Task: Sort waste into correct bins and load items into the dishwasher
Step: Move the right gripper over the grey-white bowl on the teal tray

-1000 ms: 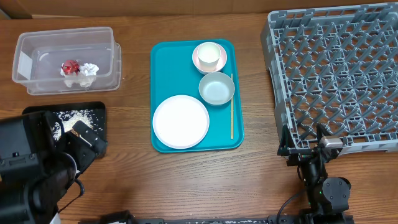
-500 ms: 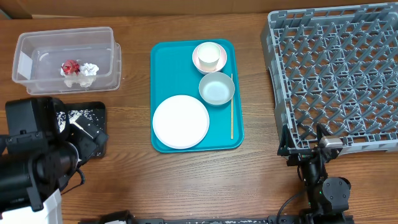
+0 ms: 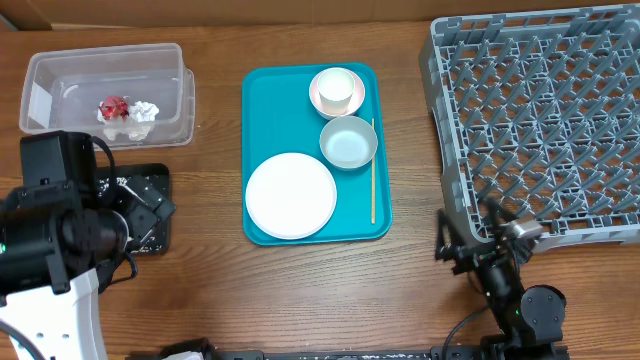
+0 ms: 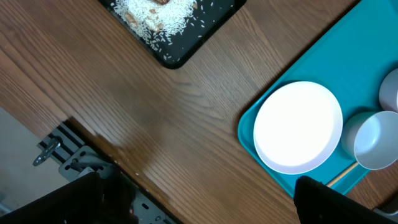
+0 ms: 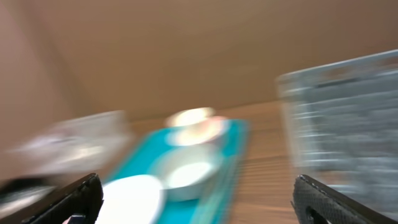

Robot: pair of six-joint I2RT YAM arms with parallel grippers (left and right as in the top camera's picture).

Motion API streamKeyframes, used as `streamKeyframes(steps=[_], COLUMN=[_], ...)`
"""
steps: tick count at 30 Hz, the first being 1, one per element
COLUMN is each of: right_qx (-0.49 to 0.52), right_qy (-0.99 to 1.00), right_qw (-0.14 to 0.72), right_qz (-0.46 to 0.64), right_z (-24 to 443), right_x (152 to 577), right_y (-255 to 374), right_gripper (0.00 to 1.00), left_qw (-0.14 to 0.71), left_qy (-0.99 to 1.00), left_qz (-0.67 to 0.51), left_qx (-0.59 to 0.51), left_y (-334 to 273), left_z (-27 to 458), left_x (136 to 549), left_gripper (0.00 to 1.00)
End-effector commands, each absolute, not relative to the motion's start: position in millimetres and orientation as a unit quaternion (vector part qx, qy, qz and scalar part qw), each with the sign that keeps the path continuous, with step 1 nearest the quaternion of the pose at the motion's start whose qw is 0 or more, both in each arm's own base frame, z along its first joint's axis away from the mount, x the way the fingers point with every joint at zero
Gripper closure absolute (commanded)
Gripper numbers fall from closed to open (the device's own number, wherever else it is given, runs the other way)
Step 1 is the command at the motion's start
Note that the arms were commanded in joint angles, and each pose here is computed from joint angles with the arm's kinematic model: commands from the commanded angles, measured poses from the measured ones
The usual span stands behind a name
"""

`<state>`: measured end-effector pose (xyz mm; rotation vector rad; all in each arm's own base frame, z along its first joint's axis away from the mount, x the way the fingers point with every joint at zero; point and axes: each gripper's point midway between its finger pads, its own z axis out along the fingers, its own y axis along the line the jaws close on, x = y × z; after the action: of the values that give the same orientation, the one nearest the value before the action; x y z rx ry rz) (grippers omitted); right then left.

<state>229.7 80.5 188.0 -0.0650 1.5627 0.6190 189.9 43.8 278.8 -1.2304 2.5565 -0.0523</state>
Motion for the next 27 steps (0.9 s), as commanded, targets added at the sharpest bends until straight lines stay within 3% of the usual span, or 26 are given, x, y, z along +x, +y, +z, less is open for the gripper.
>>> streamKeyframes(steps=[1, 4, 8, 13, 18, 27], right_qx=[-0.103, -0.083, -0.013, -0.1, -0.101, -0.128], right_qy=[0.685, 0.691, 0.677, 0.584, 0.542, 0.593], right_qw=[0.496, 0.397, 0.369, 0.445, 0.505, 0.59], right_qz=[0.523, 0.599, 0.637, 0.671, 0.664, 0.533], right_z=[187, 186, 201, 269, 326, 406], right_x=[172, 151, 156, 129, 118, 116], right_y=[150, 162, 159, 158, 147, 137], right_gripper=[0.0, 0.0, 0.0, 0.0, 0.0, 0.0], left_qw=[0.139, 0.13, 0.12, 0.107, 0.097, 0.079], left_qy=[0.891, 0.892, 0.893, 0.895, 0.896, 0.897], left_qz=[-0.006, -0.004, -0.001, 0.002, 0.005, 0.01], left_qx=[-0.433, -0.433, -0.433, -0.433, -0.434, -0.434], left_y=[47, 48, 48, 49, 50, 51], left_z=[273, 270, 266, 261, 257, 250], left_x=[192, 195, 197, 201, 205, 210], left_gripper=[0.0, 0.0, 0.0, 0.0, 0.0, 0.0])
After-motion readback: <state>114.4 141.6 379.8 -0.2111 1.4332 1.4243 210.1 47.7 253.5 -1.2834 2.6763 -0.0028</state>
